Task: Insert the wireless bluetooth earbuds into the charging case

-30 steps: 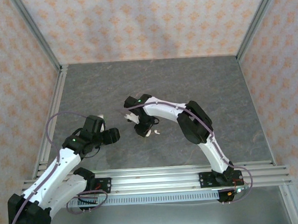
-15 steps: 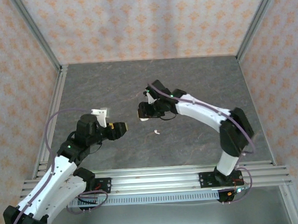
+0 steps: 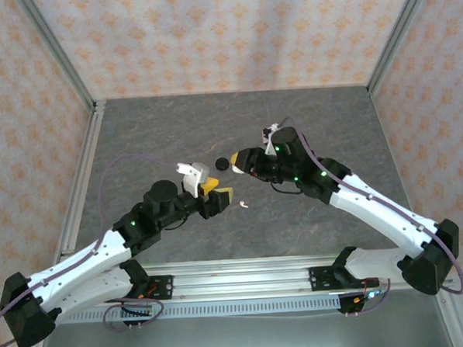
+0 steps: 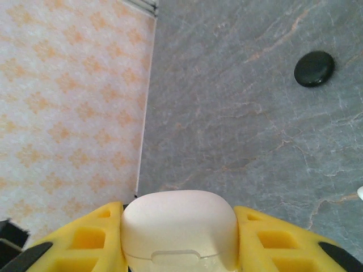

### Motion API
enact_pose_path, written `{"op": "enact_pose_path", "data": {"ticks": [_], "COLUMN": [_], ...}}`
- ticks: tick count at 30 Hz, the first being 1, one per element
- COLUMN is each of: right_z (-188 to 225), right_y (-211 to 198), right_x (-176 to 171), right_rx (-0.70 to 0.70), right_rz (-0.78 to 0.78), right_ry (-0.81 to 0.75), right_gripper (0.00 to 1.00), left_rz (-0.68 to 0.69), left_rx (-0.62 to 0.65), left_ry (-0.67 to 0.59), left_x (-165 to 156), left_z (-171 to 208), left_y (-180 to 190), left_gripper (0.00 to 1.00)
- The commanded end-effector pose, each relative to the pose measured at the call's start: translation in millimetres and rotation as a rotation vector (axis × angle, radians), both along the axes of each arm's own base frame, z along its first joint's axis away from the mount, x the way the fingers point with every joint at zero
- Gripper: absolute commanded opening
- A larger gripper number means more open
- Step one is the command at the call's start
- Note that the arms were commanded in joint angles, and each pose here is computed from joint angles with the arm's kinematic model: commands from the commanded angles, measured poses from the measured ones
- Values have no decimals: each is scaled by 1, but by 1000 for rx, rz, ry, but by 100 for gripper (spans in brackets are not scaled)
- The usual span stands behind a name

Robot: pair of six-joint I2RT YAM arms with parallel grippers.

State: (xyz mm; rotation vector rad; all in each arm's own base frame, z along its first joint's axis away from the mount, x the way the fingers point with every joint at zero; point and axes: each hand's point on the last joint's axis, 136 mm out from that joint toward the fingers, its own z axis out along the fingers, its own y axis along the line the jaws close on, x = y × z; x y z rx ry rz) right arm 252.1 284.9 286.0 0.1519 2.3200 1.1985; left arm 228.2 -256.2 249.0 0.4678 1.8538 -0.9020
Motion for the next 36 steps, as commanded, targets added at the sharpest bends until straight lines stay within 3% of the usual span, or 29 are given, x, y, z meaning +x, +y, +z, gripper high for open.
{"op": "enact_pose_path", "data": {"ticks": [1, 13, 25, 36], "right_z": [3, 3, 8, 40], "right_y": [-9, -10, -7, -21], "right_x": [-6, -19, -24, -37], "right_rx": [9, -3, 11, -26], "right_rz": [-41, -24, -6, 57], "right_ry": [6, 6, 5, -127], "right_gripper": [28, 28, 29, 61], "left_rz": [-35, -46, -41, -60], "left_rx": [-85, -101, -104, -124], "left_ry": [-138, -141, -121, -101], "left_x": [4, 20, 28, 14], "left_z": [46, 61, 58, 55], "left_y": [-18, -41, -49, -33], "left_gripper": [64, 53, 18, 2]}}
